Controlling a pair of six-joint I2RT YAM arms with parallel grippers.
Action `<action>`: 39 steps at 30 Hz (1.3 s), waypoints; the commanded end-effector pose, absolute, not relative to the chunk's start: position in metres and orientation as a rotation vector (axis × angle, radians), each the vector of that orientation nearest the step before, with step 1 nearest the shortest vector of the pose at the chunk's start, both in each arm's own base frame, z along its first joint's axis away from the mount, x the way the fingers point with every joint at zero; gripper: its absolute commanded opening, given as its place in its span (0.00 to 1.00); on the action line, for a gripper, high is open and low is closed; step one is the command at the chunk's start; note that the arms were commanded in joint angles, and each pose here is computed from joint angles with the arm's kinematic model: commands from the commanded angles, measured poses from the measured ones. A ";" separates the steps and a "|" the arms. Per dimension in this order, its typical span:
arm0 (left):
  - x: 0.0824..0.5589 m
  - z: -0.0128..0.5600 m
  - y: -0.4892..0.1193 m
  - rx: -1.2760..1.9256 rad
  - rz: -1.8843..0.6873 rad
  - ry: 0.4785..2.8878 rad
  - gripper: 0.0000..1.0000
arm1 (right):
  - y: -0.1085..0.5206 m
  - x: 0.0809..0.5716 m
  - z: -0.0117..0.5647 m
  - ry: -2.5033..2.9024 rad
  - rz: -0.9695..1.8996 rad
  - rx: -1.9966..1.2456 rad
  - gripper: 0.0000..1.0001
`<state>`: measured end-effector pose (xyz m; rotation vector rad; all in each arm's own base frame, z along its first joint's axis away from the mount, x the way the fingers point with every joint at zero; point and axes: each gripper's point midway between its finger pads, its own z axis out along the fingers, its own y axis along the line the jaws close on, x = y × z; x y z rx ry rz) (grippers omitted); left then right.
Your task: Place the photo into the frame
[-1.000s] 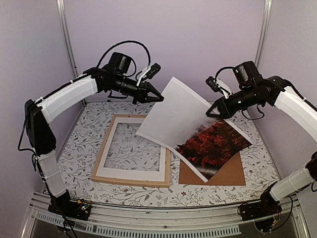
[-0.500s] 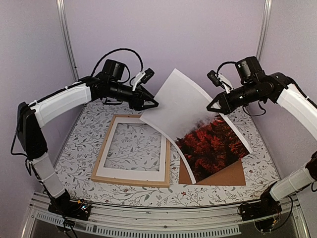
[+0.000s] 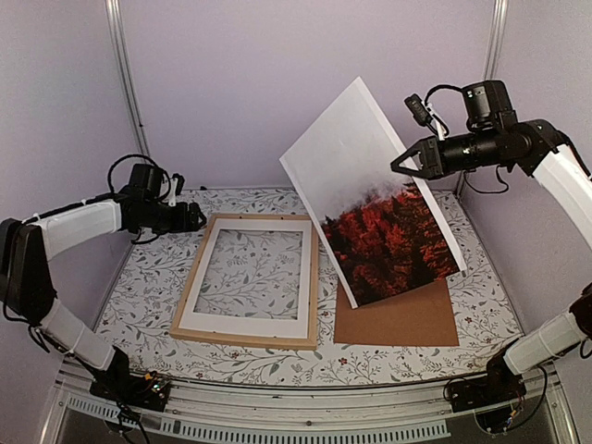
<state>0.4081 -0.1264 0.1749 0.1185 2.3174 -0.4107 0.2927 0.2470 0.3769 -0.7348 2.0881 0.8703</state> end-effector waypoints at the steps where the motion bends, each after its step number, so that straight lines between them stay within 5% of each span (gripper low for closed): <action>1: 0.405 0.122 -0.059 -0.217 -0.281 2.398 0.88 | 0.257 0.293 0.398 2.023 0.989 -0.723 0.00; 17: 0.398 0.041 -0.094 -0.255 -0.677 2.505 0.99 | 0.271 0.293 0.428 1.952 1.135 -0.706 0.00; 29: 0.360 0.045 -0.154 -0.146 -0.897 2.467 0.82 | 0.285 0.308 0.426 1.950 1.252 -0.625 0.00; 39: 0.350 0.078 -0.156 -0.157 -0.794 2.395 0.88 | 0.276 0.330 0.407 2.019 1.148 -0.489 0.00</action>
